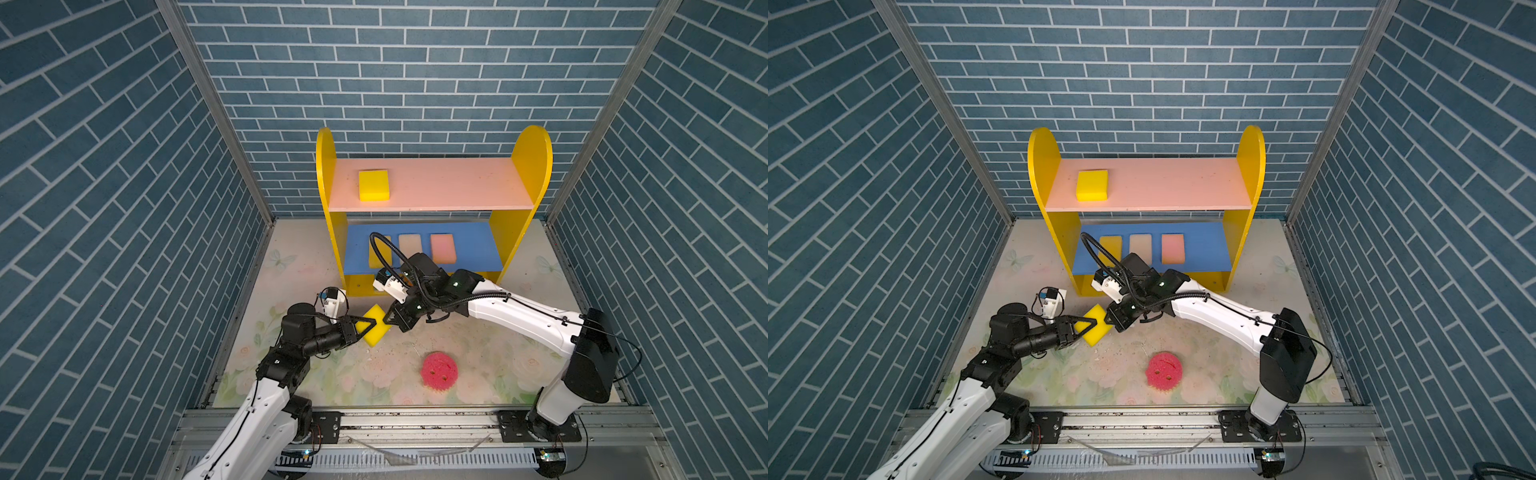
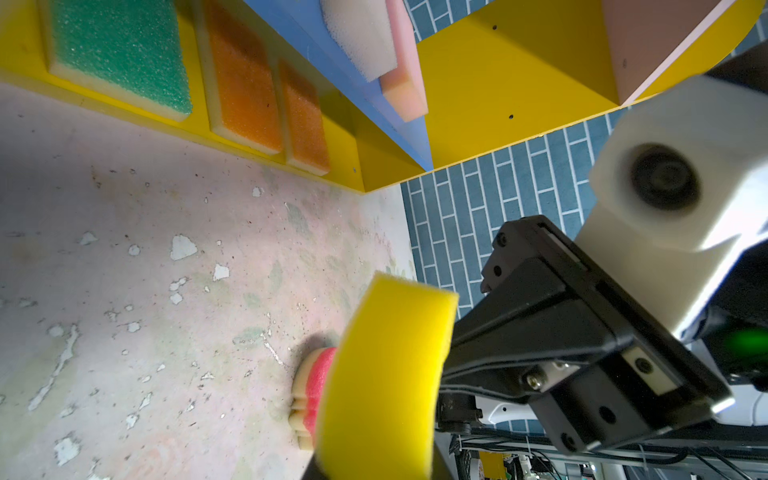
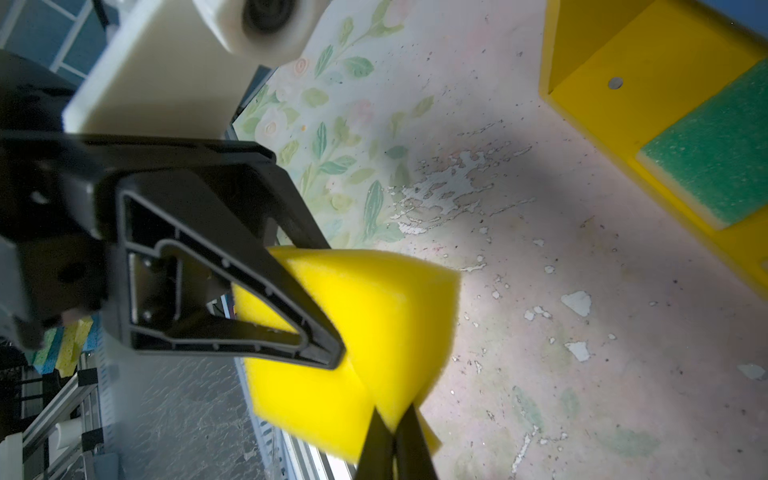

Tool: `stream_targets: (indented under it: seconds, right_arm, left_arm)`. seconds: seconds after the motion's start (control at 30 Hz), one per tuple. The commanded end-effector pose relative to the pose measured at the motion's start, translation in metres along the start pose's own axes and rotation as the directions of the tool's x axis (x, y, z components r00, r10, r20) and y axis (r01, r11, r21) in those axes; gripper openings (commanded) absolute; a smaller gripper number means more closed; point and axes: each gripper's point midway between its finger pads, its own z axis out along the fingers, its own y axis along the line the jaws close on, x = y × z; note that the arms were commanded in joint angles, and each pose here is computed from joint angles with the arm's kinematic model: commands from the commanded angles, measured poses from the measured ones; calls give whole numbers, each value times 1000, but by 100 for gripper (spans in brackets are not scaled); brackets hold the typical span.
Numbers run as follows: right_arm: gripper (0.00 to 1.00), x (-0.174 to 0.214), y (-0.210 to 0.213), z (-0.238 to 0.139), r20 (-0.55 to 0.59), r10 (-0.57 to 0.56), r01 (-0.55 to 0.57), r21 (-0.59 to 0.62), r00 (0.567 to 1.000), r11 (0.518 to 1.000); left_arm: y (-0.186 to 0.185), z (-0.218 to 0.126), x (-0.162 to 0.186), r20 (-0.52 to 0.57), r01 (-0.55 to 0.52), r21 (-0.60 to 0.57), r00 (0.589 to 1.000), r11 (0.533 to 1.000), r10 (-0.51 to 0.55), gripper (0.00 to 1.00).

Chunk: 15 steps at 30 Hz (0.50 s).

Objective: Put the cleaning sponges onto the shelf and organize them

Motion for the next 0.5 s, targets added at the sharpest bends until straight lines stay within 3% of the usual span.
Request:
stream_targets:
  seconds: [0.0, 0.13, 0.23, 0.27, 0.33, 0.37, 0.47]
  right_arm:
    - [18, -25, -13, -19, 168, 69, -79, 51, 983, 996]
    - [30, -28, -21, -39, 348, 166, -195, 50, 923, 979]
    - [35, -29, -29, -59, 515, 265, -303, -11, 815, 953]
    - [37, -29, -32, -66, 574, 312, -344, -56, 757, 937]
    - [38, -28, -33, -73, 629, 364, -378, -118, 687, 918]
    - [38, -28, -32, -75, 642, 372, -386, -126, 670, 914]
    - [39, -31, -17, -70, 647, 343, -363, -109, 680, 925]
  left_arm:
    - [-13, -2, -19, 85, -42, 29, 996, 999, 39, 18]
    - [-28, -8, -43, 217, -71, 65, 975, 995, 55, 0]
    - [-49, -15, -62, 307, -126, 103, 948, 987, 89, 0]
    - [-57, -18, -68, 333, -148, 113, 937, 982, 103, 0]
    - [-72, -24, -77, 380, -185, 136, 917, 973, 122, 0]
    - [-77, -26, -82, 404, -197, 146, 906, 969, 123, 0]
    - [-92, -33, -95, 470, -223, 189, 876, 956, 112, 0]
